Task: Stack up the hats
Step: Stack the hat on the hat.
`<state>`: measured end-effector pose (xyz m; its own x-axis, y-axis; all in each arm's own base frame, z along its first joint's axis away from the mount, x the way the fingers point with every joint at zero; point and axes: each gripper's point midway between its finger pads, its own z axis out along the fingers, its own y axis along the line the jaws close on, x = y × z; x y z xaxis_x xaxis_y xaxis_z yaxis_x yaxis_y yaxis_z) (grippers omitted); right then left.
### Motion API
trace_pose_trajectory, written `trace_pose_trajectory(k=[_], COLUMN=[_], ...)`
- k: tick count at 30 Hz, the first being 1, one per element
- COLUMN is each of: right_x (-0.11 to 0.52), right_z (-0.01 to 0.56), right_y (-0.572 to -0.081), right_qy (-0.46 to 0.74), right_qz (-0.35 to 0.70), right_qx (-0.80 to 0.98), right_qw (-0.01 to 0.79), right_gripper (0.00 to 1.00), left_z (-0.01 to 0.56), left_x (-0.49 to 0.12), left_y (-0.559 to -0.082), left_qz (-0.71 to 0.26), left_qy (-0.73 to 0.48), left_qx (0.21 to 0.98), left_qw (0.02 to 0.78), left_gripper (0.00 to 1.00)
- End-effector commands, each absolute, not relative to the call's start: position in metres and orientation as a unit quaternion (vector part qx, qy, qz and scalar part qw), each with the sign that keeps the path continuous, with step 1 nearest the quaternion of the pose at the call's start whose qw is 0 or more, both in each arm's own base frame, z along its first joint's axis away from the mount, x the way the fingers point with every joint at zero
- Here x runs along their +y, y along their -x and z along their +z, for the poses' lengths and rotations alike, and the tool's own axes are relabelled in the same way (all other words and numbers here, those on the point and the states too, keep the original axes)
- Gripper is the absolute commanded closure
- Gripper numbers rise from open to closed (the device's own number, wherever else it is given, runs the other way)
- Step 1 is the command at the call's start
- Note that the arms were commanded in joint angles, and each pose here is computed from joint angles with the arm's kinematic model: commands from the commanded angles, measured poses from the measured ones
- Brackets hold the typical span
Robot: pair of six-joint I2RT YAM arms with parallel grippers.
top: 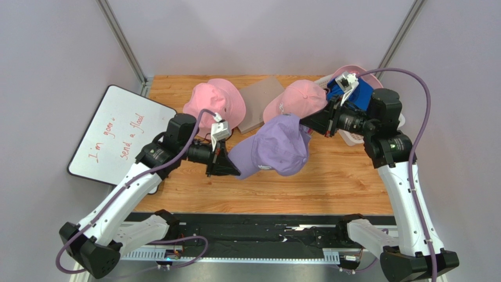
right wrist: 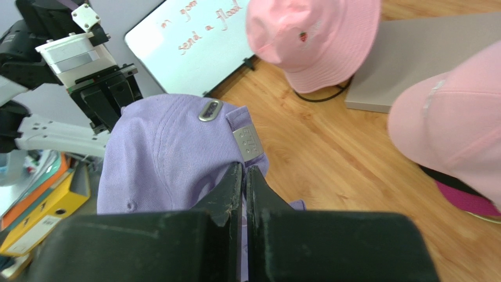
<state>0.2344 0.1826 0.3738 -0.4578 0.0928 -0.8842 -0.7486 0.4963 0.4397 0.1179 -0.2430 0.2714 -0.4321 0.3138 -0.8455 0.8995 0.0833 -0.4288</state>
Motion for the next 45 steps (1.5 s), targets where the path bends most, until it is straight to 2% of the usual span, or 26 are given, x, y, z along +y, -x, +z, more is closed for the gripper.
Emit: trace_pose_trajectory(k=[1,6,16,22,23,29,33,41,45], right_x=[0.16,0.15,0.122,0.103,0.1,0.092,0.089,0.084,0.07], right_z=[0.396,0.386,0.362,0.338,0.342,0.338,0.341,0.343,0.338], right_y=[-0.257,-0.285,-0.371,-0.409,-0.416,-0.449,-0.465,-0.488,-0.499], right_qy=[0.205,0.173,0.106,0.052,0.045,0.009,-0.008,-0.037,-0.056], right_qz=[0.363,0.325,0.239,0.201,0.197,0.188,0.179,0.168,0.138], right_qx=[0.736,0.767,0.822,0.849,0.847,0.852,0.854,0.854,0.858], right_qw=[0.534,0.526,0.506,0.486,0.491,0.488,0.488,0.491,0.492], right_gripper=[1.0,1.0,1.0,1.0,1.0,1.0,1.0,1.0,1.0], left_z=[0.292,0.302,0.282,0.255,0.25,0.245,0.248,0.265,0.272], left_x=[-0.272,-0.298,-0.325,-0.303,-0.303,-0.307,-0.301,-0.312,-0.328], left_y=[-0.162,-0.207,-0.287,-0.34,-0.351,-0.383,-0.398,-0.387,-0.382], left_qz=[-0.537,-0.541,-0.542,-0.529,-0.528,-0.519,-0.482,-0.455,-0.39], left_qy=[-0.388,-0.369,-0.355,-0.277,-0.267,-0.251,-0.243,-0.263,-0.283], left_qx=[0.671,0.67,0.696,0.736,0.739,0.753,0.765,0.759,0.773], left_qw=[0.332,0.351,0.31,0.319,0.322,0.318,0.351,0.383,0.412], left_gripper=[1.0,1.0,1.0,0.61,0.47,0.41,0.33,0.27,0.25])
